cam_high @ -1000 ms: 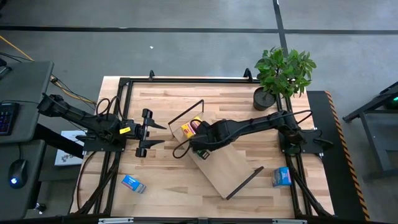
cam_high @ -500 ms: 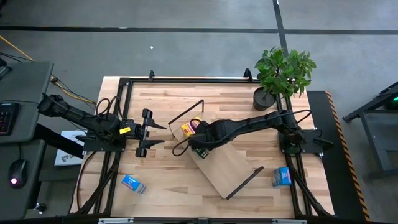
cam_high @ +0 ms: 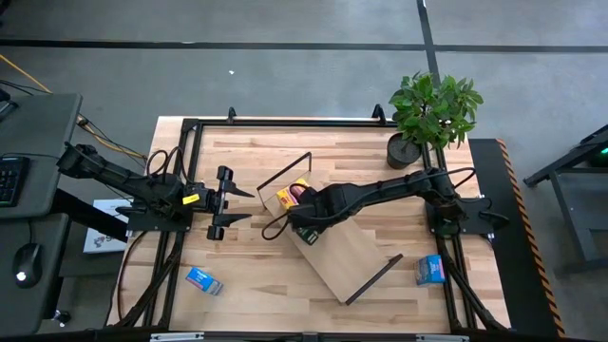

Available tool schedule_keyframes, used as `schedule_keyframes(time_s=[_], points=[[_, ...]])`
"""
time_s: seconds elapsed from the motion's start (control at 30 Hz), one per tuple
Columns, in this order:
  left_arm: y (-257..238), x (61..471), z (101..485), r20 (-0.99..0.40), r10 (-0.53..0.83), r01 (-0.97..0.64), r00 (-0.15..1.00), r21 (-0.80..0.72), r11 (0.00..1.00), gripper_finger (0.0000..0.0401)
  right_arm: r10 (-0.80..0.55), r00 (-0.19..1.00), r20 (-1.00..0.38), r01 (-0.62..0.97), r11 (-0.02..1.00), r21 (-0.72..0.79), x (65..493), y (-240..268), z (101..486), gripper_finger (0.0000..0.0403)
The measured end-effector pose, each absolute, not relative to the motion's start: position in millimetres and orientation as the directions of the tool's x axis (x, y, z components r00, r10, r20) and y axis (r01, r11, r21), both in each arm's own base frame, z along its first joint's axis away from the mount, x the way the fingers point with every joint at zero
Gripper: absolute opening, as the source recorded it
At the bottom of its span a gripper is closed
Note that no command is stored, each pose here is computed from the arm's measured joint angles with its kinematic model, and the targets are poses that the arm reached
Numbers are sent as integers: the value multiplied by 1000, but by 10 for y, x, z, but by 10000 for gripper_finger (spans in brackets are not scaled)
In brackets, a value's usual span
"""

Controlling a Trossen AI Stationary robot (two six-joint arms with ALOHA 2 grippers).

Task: Stack cereal on shelf
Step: Put the green cereal box aligned with the other green cereal box on the shelf on the shelf

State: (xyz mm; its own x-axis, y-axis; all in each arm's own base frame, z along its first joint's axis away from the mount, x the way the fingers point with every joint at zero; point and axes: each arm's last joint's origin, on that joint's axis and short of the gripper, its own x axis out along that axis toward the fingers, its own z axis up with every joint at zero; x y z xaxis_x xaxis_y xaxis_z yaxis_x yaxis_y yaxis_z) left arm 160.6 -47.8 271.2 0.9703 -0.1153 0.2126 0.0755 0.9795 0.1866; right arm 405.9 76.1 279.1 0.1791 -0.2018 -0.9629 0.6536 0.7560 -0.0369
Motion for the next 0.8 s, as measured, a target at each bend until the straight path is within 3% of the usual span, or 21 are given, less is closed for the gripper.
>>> schedule_keyframes(time_s=[0.4, 0.8], points=[[-478, 1607, 2712, 212, -115, 75, 970, 187, 980, 207, -220, 175, -960, 639, 767, -59, 4054, 750, 2792, 212], [-478, 1607, 2711, 212, -115, 76, 971, 187, 979, 207, -208, 130, -969, 601, 794, -90, 3967, 721, 2992, 220]])
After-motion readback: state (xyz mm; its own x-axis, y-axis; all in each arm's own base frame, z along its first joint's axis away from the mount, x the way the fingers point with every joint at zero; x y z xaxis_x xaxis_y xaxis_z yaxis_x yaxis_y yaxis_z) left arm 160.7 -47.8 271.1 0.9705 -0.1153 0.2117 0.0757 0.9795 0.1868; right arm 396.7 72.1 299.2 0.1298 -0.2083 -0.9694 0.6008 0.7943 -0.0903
